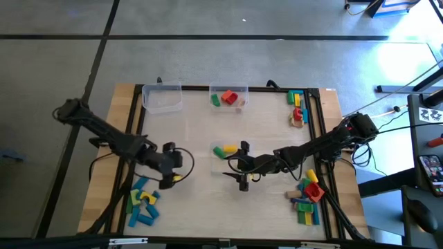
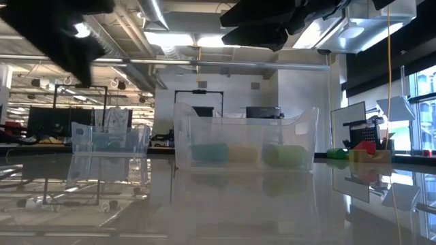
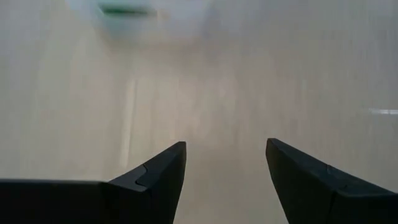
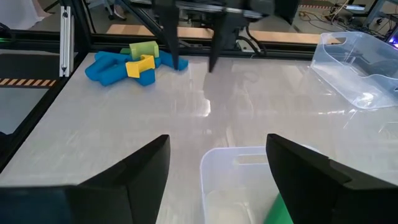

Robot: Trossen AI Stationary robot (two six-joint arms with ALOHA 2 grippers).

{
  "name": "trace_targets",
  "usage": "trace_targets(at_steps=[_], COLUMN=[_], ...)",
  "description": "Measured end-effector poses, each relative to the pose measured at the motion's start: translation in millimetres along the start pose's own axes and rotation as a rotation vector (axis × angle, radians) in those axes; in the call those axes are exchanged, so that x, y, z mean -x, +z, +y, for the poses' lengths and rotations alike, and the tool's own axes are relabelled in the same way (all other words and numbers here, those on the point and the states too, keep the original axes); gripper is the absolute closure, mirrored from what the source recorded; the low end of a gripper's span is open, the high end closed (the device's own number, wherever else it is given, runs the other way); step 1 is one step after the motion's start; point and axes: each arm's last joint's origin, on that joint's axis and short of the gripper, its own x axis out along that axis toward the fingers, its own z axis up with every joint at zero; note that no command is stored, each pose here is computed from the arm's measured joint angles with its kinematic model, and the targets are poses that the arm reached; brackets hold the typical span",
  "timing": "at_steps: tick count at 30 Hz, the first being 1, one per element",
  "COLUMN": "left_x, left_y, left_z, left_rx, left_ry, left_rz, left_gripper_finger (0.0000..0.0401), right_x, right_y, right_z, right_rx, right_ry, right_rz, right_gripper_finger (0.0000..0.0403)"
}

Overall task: Sort blocks by size
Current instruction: Put the yellow arch block into the top right transparent bin

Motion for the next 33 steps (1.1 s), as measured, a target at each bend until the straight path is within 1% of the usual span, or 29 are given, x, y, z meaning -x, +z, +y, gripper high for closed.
trace_targets(at_steps=[3,12,15,21,24,28,33], left_x=[2.7,10.0,12.4,17.4,19.3,20.3,20.0], left_y=[-9.4,-33.3,-40.0,-52.9,-56.9,-58.8,-60.4], left_z=[-7.4,-18.2,-18.7,-15.2,-14.9,-16.0,-18.3], left_rx=[0.019,0.195,0.277,0.456,0.525,0.549,0.54], left_ry=[-0.004,0.033,0.071,0.183,0.213,0.221,0.214], left_rz=[0.048,0.189,0.228,0.311,0.343,0.35,0.363], left_gripper_finger=[0.0183,0.0183,0.0183,0.0183,0.0183,0.0183,0.0183], right_x=[0.0,0.0,0.0,0.0,0.0,0.0,0.0], right_y=[0.0,0.0,0.0,-0.1,-0.3,-1.5,-1.9], right_z=[0.0,0.0,0.0,0.0,0.0,-0.1,-0.2], right_rx=[0.0,0.0,0.0,0.0,0.001,0.003,0.004], right_ry=[0.0,0.0,0.0,0.0,0.0,-0.001,-0.001], right_rz=[0.0,0.0,0.0,0.001,0.003,0.015,0.019], right_gripper_finger=[0.0139,0.0139,0.0139,0.0139,0.0139,0.0139,0.0139])
